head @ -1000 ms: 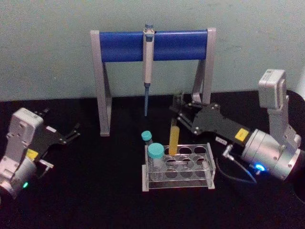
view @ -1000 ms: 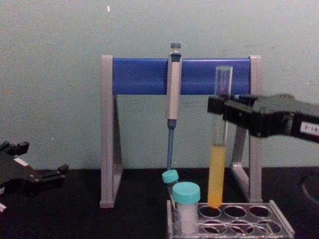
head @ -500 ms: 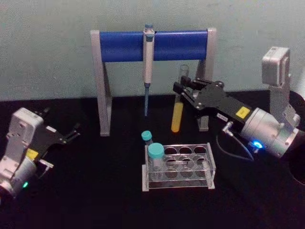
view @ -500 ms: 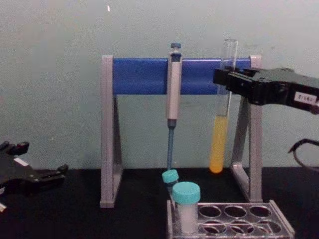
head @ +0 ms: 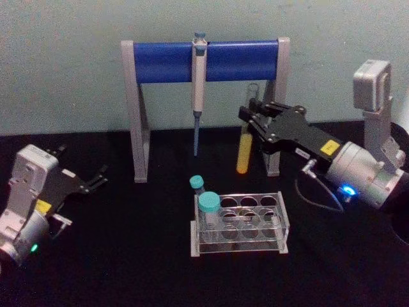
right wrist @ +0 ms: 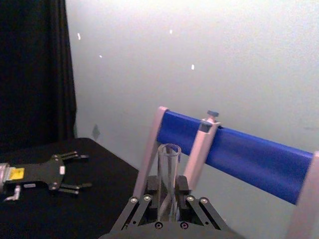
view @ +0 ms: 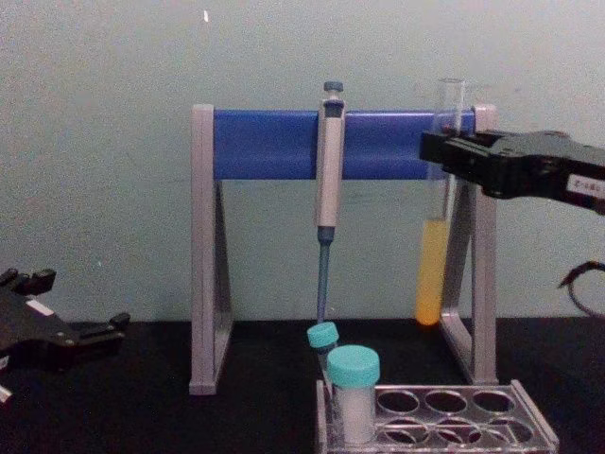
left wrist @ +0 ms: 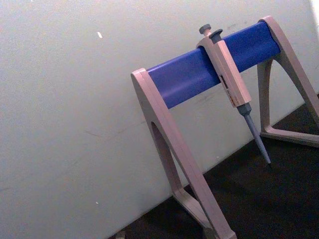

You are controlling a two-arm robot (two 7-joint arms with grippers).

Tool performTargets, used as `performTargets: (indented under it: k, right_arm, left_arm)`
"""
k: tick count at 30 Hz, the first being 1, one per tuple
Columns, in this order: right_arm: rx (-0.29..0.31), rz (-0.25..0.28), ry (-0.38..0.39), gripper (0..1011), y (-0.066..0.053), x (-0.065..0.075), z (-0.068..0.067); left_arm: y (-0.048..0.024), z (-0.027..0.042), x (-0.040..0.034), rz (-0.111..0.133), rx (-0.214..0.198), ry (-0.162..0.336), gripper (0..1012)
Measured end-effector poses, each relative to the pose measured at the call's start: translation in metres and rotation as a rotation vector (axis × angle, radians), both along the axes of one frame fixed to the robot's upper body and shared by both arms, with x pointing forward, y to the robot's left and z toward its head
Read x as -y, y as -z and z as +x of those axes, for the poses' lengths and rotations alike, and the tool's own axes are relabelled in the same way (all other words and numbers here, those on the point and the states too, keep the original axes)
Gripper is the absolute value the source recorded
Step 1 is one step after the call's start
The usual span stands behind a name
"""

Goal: Pick up the test tube from the test tube rack, shake it, then place it back into the test tube rack.

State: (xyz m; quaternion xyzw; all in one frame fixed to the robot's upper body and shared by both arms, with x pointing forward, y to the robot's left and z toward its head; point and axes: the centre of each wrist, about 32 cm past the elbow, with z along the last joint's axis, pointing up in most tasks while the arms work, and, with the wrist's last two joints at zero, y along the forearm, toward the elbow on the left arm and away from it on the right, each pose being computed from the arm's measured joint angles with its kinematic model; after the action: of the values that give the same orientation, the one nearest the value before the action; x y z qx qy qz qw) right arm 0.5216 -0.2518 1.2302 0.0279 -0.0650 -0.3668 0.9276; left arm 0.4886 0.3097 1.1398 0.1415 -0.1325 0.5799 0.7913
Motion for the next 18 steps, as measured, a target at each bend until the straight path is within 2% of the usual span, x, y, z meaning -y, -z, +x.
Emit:
performTargets:
  k: [5, 10, 15, 18]
  right_arm:
    - [-0.003, -0.016, 0.034, 230, -0.002, 0.010, -0.008]
    - [-0.033, -0.051, 0.040, 232, -0.003, 0.019, -0.026]
    - [-0.057, -0.048, 0.007, 232, -0.001, 0.017, -0.034]
    - [-0.073, -0.024, -0.042, 232, 0.003, 0.009, -0.036]
  left_arm:
    - [0.0000, 0.0000, 0.0000, 0.000, 0.000, 0.000, 1001]
    - [0.0000, 0.0000, 0.0000, 0.000, 0.000, 0.000, 1001]
    - [0.0000, 0.0000, 0.0000, 0.000, 0.000, 0.000, 1001]
    - [0.0000, 0.0000, 0.0000, 0.000, 0.000, 0.000, 1001]
